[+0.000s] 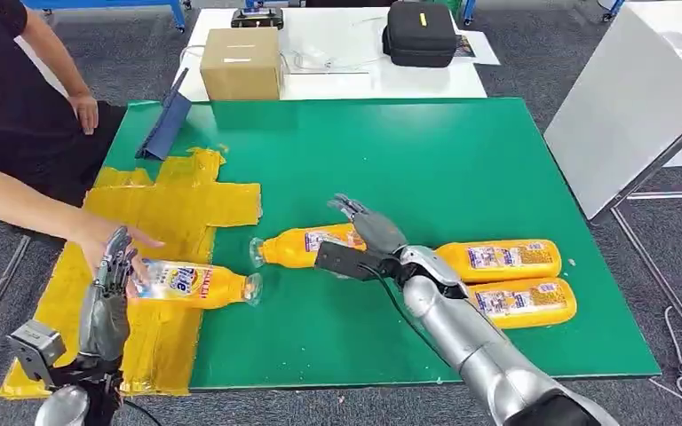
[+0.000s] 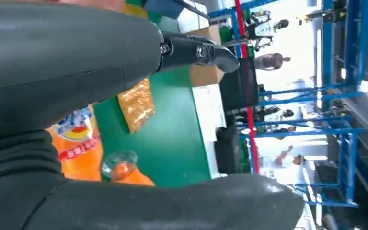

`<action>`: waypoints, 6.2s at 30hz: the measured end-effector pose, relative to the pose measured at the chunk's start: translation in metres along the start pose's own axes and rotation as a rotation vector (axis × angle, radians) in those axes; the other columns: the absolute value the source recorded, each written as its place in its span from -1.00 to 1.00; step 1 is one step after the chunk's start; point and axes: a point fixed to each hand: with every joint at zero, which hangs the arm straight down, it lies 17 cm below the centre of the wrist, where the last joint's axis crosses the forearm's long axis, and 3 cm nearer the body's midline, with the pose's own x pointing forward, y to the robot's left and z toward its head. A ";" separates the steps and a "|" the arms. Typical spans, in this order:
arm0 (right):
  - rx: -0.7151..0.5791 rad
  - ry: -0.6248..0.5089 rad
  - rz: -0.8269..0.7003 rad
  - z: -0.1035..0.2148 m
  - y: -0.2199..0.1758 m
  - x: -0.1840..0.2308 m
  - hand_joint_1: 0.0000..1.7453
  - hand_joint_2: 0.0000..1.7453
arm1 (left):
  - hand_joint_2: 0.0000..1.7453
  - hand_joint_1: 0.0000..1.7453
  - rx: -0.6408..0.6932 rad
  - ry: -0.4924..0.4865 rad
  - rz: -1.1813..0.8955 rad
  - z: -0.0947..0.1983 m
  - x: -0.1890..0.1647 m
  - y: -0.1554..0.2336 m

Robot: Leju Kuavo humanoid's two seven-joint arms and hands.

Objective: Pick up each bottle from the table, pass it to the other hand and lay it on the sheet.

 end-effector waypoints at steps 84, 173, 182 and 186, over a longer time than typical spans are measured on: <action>-0.214 -0.210 -0.518 0.004 -0.021 0.092 1.00 1.00 | 1.00 -1.00 -0.073 0.001 0.169 -0.019 0.033 -0.066; -0.162 -0.296 -0.077 0.026 0.001 0.143 -1.00 1.00 | 1.00 1.00 0.063 -0.150 -0.361 -0.002 0.072 -0.031; -0.200 -0.300 -0.078 0.031 -0.016 0.138 -1.00 1.00 | 1.00 1.00 0.087 -0.172 -0.459 -0.004 0.076 -0.028; -0.216 -0.295 -0.078 0.041 -0.038 0.117 -1.00 1.00 | 1.00 1.00 0.140 -0.197 -1.017 0.001 0.075 -0.013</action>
